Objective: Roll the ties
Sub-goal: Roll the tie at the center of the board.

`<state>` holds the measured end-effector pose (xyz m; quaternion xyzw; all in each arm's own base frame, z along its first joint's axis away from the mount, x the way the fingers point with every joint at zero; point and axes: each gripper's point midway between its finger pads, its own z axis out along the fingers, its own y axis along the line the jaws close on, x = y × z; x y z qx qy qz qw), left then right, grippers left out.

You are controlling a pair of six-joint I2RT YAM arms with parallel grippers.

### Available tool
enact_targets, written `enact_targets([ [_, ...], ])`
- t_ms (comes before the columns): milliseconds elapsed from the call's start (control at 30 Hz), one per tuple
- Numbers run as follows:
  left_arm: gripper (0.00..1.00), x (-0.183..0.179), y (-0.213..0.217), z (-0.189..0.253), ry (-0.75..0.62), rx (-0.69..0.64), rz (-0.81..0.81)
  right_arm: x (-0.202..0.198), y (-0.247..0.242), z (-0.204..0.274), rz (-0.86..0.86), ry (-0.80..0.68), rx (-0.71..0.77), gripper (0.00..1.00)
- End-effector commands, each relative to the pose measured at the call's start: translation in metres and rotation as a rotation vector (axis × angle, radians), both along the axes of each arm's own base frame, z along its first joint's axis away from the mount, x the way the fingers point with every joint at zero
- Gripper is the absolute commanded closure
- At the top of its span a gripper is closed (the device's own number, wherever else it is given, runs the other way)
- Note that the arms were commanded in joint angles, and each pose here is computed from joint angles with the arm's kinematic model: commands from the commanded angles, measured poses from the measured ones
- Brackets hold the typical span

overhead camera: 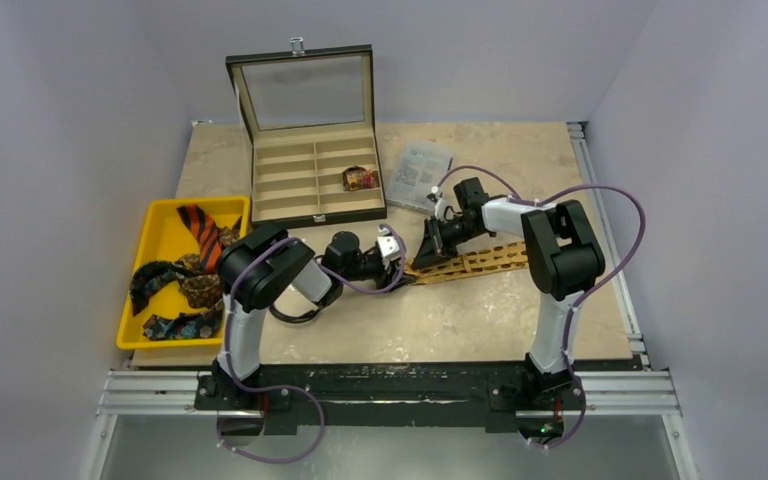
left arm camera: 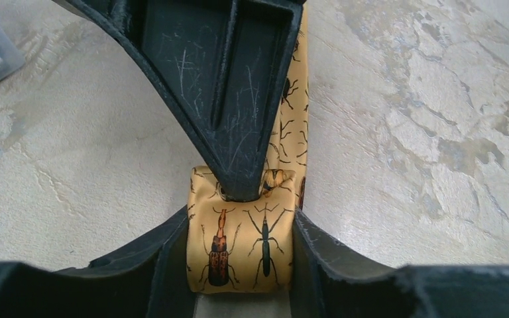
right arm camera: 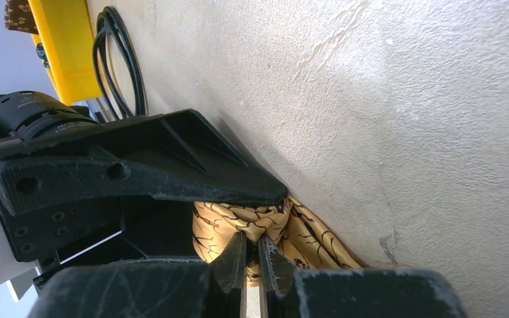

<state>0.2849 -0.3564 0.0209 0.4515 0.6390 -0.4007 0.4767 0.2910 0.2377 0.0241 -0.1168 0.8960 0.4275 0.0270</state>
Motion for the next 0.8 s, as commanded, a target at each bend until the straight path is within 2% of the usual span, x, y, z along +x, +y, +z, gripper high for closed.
enact_targets([
  [0, 0.67, -0.003, -0.007, 0.002, -0.004, -0.025, -0.029, -0.001, -0.046, -0.077, 0.008, -0.081, -0.349, 1.0],
  [33, 0.75, -0.007, -0.008, 0.0, -0.03, -0.008, -0.045, -0.001, -0.044, -0.075, 0.011, -0.082, -0.336, 1.0],
  [133, 0.86, -0.017, -0.005, -0.017, -0.049, 0.1, -0.08, 0.0, -0.038, -0.063, 0.035, -0.069, -0.296, 0.98],
  [200, 0.9, -0.02, 0.003, -0.035, -0.014, 0.196, -0.068, 0.003, -0.035, -0.048, 0.046, -0.063, -0.269, 0.89],
  [300, 0.98, -0.023, 0.015, -0.053, 0.032, 0.286, -0.05, 0.02, -0.04, -0.014, 0.011, -0.088, -0.213, 0.68],
  [400, 1.0, -0.025, 0.018, -0.065, 0.082, 0.364, -0.065, 0.027, -0.048, 0.016, -0.018, -0.091, -0.154, 0.6],
  [533, 1.0, -0.024, 0.024, -0.075, 0.1, 0.441, -0.072, 0.016, -0.06, 0.033, -0.012, -0.063, -0.12, 0.63],
  [767, 1.0, -0.022, 0.031, -0.08, 0.114, 0.523, -0.069, -0.005, -0.072, 0.016, -0.018, -0.018, -0.153, 0.75],
])
